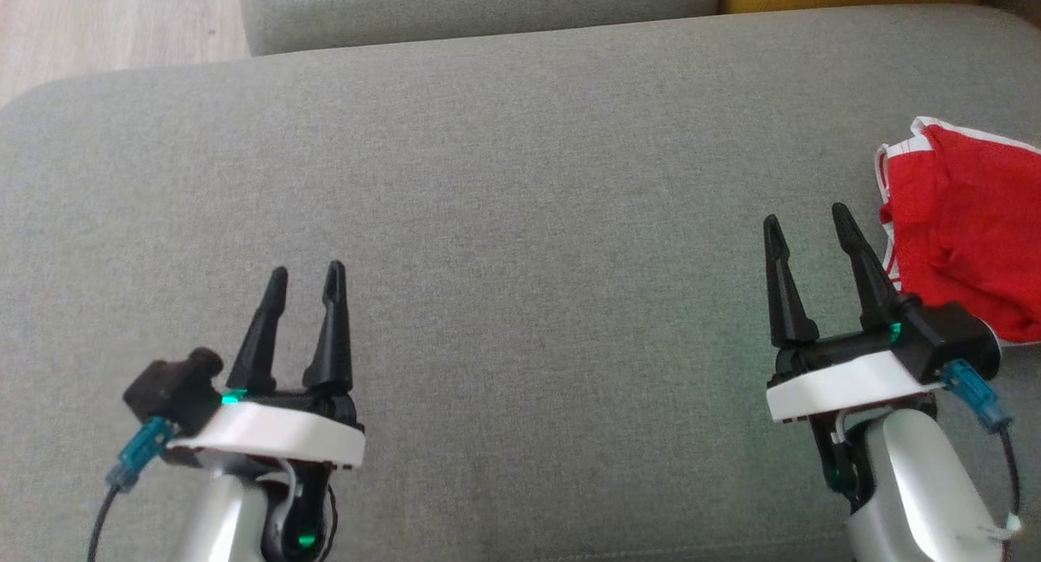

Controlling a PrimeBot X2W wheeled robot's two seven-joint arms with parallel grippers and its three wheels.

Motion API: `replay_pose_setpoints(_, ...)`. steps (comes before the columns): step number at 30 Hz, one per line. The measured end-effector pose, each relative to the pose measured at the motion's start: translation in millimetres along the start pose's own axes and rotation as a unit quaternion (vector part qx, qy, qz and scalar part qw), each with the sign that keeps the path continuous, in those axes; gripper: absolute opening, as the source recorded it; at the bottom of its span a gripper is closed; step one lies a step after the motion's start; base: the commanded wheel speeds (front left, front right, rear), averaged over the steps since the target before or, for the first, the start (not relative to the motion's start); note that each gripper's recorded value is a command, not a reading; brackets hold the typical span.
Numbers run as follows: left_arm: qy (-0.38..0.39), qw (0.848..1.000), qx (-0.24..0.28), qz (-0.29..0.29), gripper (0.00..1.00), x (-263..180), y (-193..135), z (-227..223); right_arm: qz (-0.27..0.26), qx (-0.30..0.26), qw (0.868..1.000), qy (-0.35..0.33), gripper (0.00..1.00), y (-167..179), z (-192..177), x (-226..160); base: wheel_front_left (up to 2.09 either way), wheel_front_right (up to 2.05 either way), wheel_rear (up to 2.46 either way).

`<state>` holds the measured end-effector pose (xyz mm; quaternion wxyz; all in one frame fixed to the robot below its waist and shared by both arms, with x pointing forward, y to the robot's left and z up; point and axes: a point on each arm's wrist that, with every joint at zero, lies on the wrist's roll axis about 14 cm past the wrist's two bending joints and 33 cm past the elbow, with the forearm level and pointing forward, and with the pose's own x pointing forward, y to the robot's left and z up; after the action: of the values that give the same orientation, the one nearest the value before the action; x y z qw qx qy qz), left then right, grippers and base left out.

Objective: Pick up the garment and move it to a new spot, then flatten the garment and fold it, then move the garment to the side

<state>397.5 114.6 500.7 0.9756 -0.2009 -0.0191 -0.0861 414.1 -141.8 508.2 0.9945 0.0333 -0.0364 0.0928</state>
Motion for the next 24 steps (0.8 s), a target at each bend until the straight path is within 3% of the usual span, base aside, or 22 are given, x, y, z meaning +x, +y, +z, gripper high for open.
replay_pose_setpoints(16, -0.001, 1.0, -0.021, 0.009, 1.0, -3, 6, 0, -0.002, 0.004, 1.0, 0.001, 1.0, -1, -1, -2, 0.0, 0.0, 0.0)
replay_pose_setpoints(17, 0.004, 1.0, -0.021, 0.011, 0.0, -4, 7, -3, -0.003, 0.004, 1.0, 0.007, 0.0, -1, -4, -3, 0.0, 0.0, 0.0)
replay_pose_setpoints(24, 0.056, 0.997, -0.039, 0.041, 0.0, -23, 20, -35, -0.018, 0.033, 0.997, 0.064, 0.0, -4, -41, -26, 0.0, 0.0, 0.0)
